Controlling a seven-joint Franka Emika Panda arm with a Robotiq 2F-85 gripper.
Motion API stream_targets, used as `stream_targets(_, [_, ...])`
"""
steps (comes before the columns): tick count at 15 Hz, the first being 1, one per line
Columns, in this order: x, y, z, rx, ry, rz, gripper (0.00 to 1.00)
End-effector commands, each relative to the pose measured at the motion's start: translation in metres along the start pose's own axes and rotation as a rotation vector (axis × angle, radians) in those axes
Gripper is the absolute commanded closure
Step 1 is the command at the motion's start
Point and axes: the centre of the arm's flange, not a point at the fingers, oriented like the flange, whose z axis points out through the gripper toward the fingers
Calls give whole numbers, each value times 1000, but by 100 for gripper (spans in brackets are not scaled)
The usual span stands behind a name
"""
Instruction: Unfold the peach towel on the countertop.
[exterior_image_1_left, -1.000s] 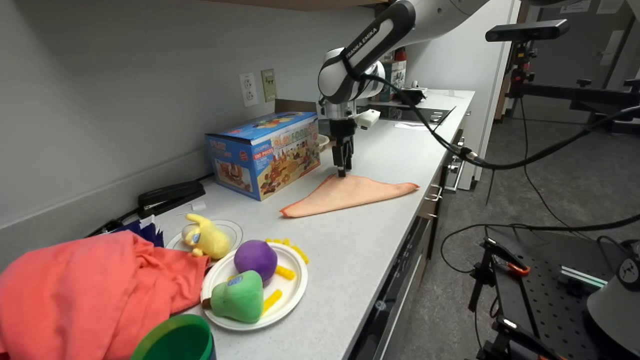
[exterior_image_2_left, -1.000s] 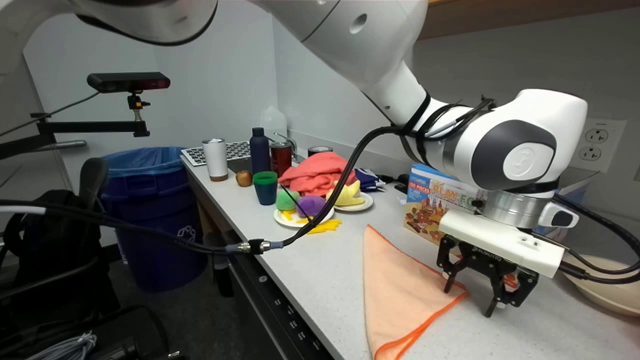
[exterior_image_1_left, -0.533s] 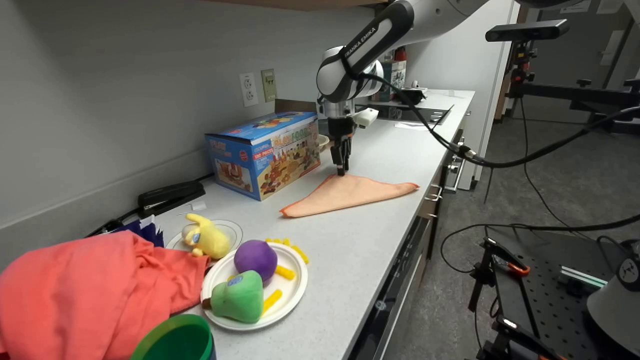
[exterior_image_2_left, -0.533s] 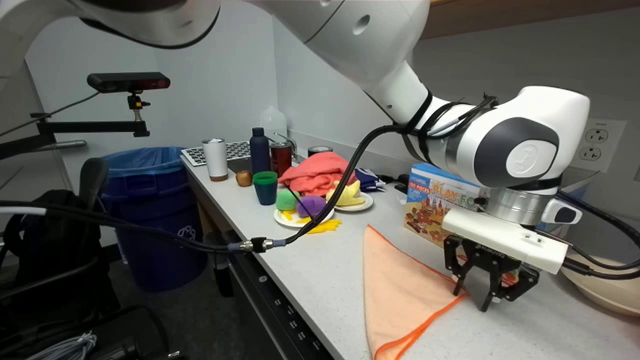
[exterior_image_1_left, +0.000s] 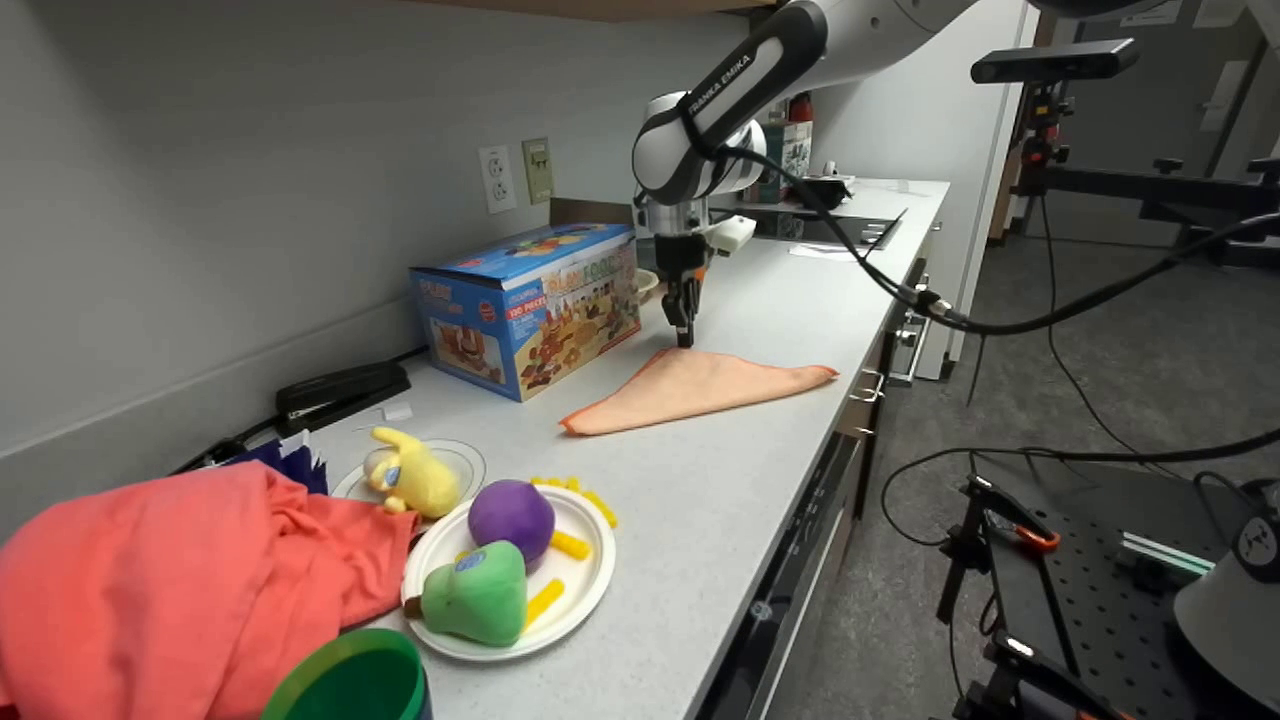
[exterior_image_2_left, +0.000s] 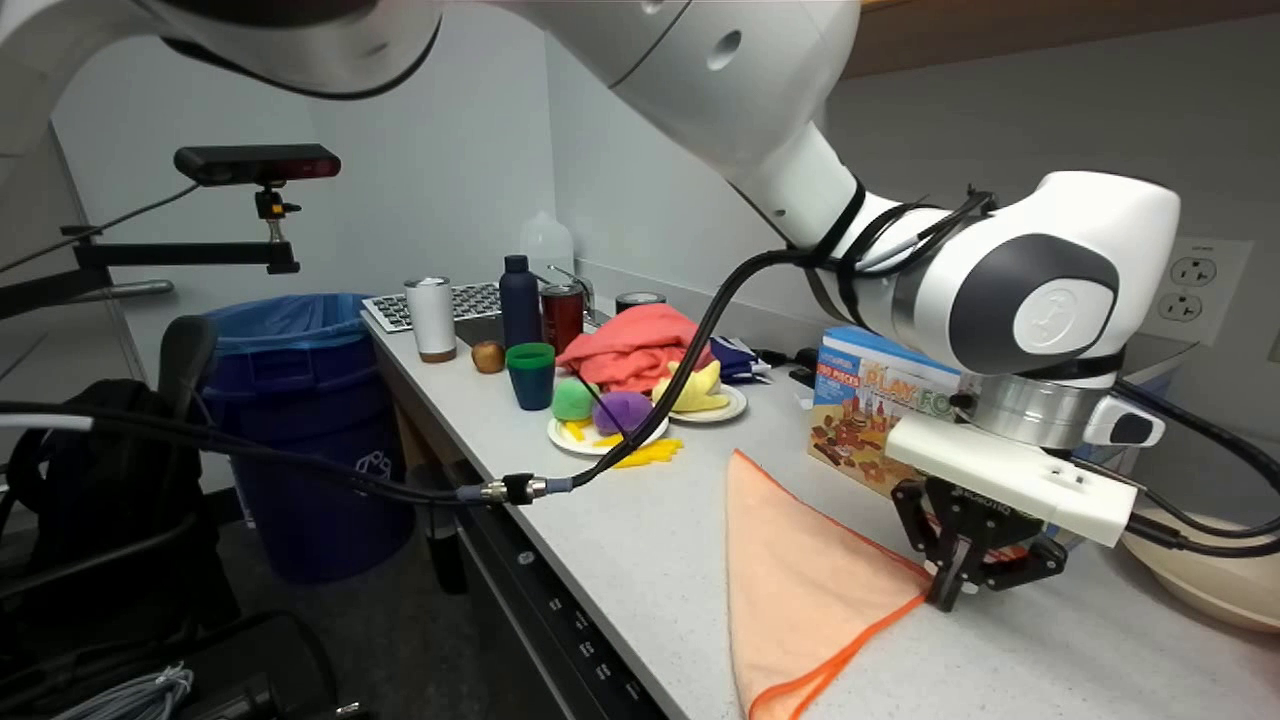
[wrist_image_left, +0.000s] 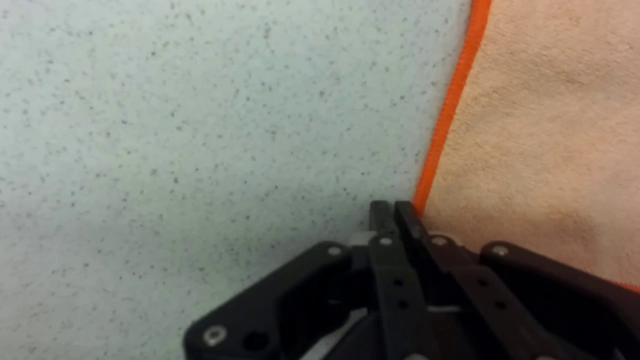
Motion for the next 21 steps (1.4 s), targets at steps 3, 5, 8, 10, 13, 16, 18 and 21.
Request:
stream_targets(3, [9,-2,1,8,-3,-3,44])
stream_targets(5, [11,-4,1,10,-3,-7,29])
stream_targets(8, [13,-10,3,10,-6,-18,5])
stream_targets(10, [15,-13,4,14,-7,-25,0])
stream_targets(13, [16,-15,5,16,-10,-30,21])
stream_targets(16, [17,-16,6,24,-10,-33,44])
stream_targets(18, [18,-18,4,22,-8,-38,45])
stream_targets(21, [19,-21,5,22,-9,-42,27])
